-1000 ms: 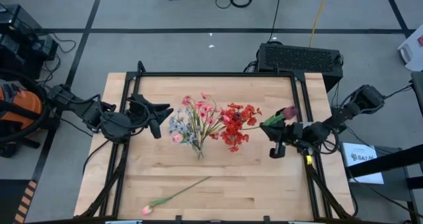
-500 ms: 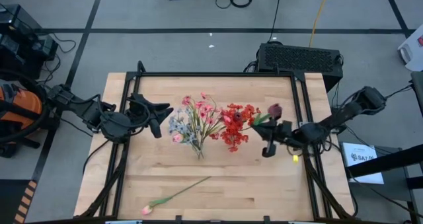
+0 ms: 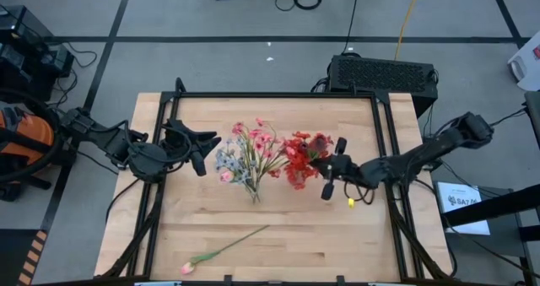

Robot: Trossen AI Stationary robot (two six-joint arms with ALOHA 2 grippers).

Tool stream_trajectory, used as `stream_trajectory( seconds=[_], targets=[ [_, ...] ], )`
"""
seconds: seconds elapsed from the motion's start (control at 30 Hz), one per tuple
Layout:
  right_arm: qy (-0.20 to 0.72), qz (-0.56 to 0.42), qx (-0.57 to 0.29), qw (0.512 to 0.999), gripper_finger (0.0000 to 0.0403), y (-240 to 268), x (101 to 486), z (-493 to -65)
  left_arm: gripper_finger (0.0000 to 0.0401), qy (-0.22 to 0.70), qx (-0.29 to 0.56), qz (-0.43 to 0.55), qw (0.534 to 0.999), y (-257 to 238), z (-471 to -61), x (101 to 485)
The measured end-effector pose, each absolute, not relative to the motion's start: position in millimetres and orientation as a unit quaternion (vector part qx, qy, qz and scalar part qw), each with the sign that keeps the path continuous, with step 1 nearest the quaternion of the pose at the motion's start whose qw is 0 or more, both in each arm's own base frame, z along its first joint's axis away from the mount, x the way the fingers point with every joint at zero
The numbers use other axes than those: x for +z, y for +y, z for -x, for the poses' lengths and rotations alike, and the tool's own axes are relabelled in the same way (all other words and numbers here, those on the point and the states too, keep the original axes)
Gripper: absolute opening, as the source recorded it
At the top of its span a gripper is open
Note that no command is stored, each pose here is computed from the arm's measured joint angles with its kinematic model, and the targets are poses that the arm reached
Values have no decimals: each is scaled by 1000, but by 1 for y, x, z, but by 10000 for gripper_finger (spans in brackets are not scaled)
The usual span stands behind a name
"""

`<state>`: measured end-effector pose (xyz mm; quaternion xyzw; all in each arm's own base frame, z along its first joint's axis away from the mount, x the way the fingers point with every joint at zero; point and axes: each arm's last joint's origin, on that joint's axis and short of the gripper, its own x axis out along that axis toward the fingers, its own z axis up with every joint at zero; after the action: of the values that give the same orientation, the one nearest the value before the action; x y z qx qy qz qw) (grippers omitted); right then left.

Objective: Sort flowers into vase by color
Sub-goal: Put the dark red flower into the purple vase

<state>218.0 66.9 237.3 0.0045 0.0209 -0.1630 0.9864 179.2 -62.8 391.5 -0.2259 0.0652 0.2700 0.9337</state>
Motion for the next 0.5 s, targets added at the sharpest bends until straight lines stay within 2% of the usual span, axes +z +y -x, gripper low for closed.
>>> stream_trajectory(
  seconds=[0.5],
  targets=[
    [83, -16, -167, 982, 3, 75, 199, -238, 129, 65, 270, 226, 934, -63, -179, 391]
  ],
)
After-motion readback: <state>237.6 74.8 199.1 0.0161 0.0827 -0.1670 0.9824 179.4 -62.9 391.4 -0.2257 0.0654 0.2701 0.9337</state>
